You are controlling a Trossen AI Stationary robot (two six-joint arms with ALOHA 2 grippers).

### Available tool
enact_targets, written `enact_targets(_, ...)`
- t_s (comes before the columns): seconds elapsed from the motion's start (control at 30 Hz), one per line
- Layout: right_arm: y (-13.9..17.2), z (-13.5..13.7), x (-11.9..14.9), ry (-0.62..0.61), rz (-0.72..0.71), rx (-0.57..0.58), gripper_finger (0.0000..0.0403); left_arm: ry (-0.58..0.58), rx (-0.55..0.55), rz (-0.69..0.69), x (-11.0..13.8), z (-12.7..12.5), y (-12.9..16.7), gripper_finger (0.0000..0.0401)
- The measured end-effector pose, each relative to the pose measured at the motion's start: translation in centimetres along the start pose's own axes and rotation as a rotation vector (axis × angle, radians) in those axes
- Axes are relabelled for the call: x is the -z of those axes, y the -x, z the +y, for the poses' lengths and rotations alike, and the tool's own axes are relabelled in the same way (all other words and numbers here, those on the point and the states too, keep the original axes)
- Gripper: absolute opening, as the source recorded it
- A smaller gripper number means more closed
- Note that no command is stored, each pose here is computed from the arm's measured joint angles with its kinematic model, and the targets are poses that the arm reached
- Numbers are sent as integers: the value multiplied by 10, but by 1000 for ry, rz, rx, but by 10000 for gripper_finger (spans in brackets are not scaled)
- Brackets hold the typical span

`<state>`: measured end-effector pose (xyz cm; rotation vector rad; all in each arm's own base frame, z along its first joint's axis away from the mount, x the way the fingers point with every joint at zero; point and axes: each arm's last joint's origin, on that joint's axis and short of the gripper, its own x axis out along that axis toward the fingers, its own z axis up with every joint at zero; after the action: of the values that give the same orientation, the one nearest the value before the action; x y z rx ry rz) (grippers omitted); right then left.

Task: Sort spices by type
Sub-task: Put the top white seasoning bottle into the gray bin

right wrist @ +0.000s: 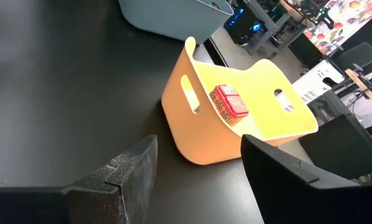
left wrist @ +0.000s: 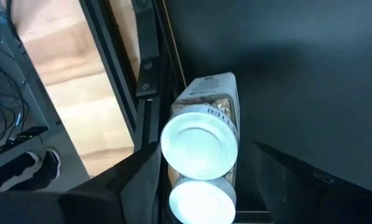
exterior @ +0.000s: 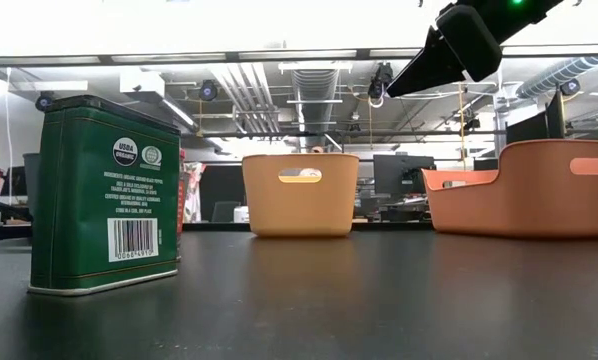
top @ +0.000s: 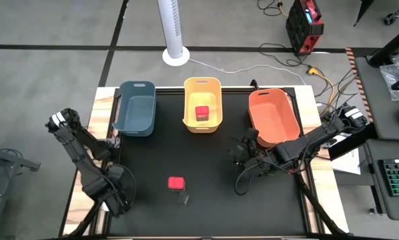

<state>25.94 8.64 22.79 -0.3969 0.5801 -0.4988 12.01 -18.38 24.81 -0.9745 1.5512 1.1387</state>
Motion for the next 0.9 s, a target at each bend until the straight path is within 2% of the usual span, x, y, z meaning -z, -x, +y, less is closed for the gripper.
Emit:
enact_targets(0.43, 0, 0, 0, -4, -1, 0, 224, -7, -18, 3, -4, 0, -14, 234)
enact_targets(0.7, 0, 0, 0, -11, -2, 0, 224, -62, 54, 60, -1, -8, -29, 231)
enact_targets(0.9, 0, 0, 0, -14, -2, 0, 224, -71, 58, 62, -1, -9, -30, 231)
